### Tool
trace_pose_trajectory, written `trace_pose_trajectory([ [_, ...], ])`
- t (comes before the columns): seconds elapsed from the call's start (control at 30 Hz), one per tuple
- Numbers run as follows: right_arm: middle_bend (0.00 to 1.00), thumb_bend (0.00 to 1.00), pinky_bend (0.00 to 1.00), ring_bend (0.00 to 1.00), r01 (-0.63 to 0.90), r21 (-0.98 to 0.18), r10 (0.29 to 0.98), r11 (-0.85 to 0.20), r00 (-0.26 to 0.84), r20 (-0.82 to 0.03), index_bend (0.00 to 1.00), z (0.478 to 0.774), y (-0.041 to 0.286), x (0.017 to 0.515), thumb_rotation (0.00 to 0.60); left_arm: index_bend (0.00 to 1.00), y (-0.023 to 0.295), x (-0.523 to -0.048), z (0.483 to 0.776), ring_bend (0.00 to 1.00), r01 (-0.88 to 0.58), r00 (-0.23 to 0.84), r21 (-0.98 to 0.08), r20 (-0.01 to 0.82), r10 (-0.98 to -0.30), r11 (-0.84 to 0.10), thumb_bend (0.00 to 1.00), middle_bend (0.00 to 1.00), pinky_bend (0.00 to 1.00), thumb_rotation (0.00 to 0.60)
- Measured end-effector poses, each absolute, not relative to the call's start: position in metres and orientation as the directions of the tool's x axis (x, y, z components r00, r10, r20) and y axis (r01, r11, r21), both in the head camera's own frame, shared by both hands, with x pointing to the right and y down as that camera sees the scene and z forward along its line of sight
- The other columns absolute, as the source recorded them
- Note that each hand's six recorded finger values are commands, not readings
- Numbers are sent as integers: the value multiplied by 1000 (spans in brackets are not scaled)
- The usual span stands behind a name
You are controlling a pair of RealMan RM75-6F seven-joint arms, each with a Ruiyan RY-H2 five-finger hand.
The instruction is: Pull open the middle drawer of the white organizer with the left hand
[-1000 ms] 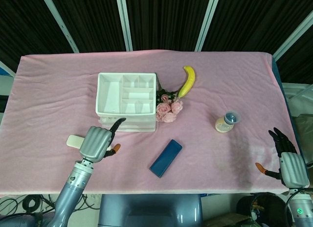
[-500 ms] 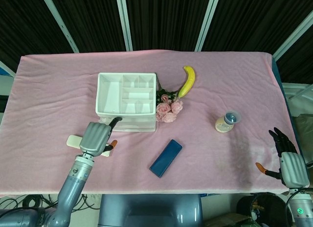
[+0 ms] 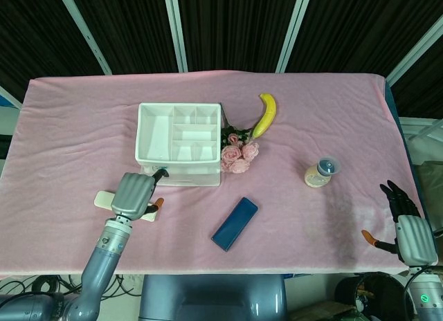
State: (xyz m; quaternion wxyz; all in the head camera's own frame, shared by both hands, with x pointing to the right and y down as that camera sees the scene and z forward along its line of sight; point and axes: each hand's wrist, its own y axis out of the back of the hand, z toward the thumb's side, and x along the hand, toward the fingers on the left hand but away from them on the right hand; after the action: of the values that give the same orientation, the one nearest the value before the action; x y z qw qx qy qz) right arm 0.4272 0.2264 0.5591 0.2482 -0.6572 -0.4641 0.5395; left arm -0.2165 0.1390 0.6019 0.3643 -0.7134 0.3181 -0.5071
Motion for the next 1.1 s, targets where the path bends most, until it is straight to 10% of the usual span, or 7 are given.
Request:
trace_pose_trajectory([
  [1.1,0,77,121,0,340,-827,878,-447,-11,-479,0,559,228,425,600,441,177,-230,572,869,-93,343,-799,534,-773,-594,268,855,934,600],
])
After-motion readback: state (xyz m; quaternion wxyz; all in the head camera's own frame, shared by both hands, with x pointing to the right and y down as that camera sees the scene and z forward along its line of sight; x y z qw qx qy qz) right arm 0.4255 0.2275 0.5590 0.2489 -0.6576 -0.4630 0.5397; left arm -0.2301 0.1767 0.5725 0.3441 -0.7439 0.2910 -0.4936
